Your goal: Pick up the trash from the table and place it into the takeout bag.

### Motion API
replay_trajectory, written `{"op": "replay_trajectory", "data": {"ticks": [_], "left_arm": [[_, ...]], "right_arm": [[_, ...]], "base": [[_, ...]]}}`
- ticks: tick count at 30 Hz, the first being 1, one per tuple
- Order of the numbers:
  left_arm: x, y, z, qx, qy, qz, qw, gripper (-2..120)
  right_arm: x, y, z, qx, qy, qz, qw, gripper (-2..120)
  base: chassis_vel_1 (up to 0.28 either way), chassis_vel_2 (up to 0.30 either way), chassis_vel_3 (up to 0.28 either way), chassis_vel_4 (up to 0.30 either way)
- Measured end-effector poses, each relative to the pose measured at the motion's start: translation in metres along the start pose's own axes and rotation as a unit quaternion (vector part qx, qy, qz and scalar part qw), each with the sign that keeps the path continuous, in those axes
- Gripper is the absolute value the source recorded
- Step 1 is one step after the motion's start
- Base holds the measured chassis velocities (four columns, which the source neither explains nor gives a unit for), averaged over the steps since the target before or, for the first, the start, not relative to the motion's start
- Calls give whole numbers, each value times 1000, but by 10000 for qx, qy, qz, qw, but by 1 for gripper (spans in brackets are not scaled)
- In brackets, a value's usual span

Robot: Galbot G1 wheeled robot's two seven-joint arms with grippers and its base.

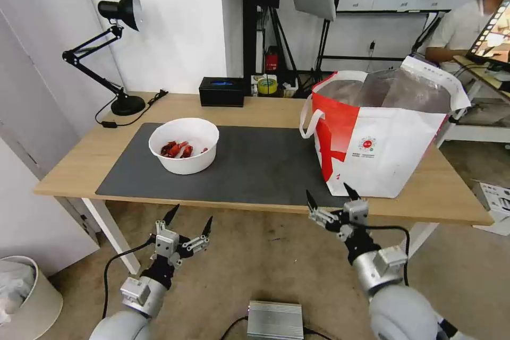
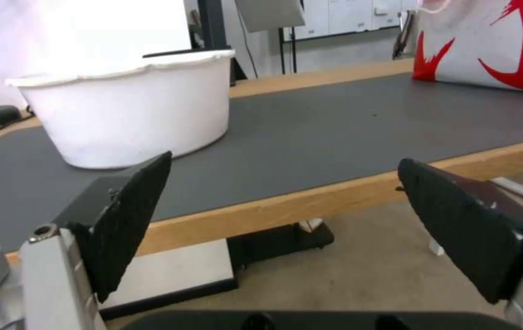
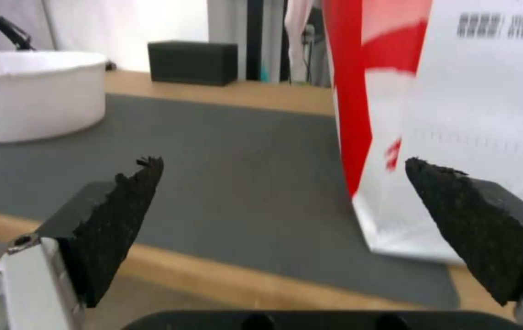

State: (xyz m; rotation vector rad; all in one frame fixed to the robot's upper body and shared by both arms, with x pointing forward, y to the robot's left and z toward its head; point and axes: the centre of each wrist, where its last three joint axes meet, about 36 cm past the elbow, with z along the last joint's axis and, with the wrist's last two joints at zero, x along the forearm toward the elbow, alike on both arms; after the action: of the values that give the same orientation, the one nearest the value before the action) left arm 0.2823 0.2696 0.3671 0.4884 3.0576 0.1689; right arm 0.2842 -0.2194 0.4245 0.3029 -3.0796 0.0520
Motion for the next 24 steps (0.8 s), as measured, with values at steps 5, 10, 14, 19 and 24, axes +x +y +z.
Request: {"op": "replay_trajectory", "data": {"ticks": [5,10,14,19,24], "left_arm": [[0,2,0,-14,1,-12,10000,100],[-2,3,3,-9,23,-23,10000,100],[-5,6,3,2,2,-50,10000,100],[-23,35,-19,-64,-92,-162,9998,100],[-41,72,-53,-90,-102,-274,9995,100]], "right_arm": [[9,5,9,-29,125,80,9999,100],[9,5,9,-30,129,89,9999,100],[8,5,9,-29,122,88,9999,100],[8,5,9,-30,121,86,9999,100],[8,5,9,-31,121,86,9999,100]], "base": [[0,0,0,0],[0,0,0,0],[0,0,0,0],[0,0,0,0],[0,0,0,0]]}}
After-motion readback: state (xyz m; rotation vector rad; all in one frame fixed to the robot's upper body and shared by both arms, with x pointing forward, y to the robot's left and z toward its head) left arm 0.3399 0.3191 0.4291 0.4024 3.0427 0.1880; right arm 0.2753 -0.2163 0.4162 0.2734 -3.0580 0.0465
